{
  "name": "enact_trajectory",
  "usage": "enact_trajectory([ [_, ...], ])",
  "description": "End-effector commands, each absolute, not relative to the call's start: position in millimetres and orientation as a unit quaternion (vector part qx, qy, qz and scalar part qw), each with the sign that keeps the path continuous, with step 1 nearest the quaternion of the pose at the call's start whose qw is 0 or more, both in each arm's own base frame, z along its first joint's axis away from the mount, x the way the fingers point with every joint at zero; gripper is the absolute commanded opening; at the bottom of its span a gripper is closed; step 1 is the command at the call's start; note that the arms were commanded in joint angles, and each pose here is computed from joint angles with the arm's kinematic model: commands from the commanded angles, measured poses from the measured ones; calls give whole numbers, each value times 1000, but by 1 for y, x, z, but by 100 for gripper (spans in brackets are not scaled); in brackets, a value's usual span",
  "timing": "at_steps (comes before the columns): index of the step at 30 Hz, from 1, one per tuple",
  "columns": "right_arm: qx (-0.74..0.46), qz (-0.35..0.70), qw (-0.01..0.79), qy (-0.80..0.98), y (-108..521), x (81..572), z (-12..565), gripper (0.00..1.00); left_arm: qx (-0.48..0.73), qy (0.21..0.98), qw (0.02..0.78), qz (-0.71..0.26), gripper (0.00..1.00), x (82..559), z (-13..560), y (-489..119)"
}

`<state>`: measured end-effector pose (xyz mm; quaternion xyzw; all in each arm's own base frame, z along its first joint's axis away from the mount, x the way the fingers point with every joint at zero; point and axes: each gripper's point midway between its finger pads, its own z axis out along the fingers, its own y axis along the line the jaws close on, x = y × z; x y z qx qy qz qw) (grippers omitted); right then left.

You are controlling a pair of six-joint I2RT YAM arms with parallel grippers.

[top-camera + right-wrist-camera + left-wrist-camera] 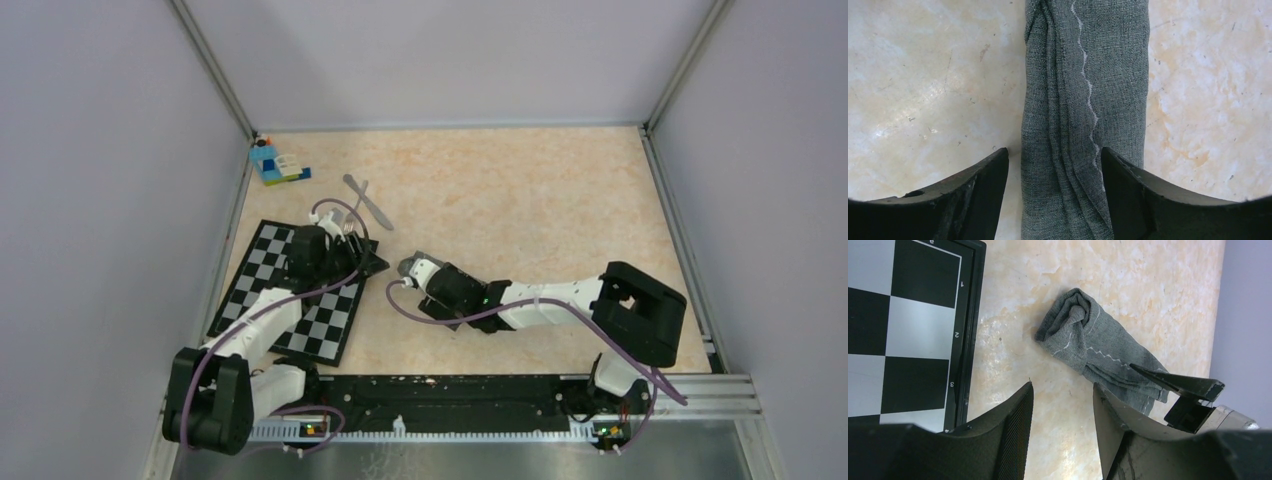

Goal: Fold the napkin into a case and place the utensils inside
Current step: Pick up the smaller rectangle-folded napkin from the center of the board.

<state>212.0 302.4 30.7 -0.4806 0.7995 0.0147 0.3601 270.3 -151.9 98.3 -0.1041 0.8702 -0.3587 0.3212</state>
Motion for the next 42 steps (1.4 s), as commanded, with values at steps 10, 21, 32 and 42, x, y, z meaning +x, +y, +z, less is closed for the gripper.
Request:
enact_trajectory([
  [10, -461, 14, 364, 809, 306, 221, 16, 64, -94, 862, 329, -373, 52, 266, 103, -153],
  [21, -432, 10, 360, 827, 303, 228, 1, 10, -102, 865, 336, -360, 53, 263, 106, -144],
  [32, -256, 300, 308, 866, 363, 214, 88, 0, -108, 861, 343, -360, 52, 260, 114, -141],
  [42, -128, 559, 184, 798, 393, 197, 130, 0, -86, 837, 375, -388, 52, 251, 155, -146],
])
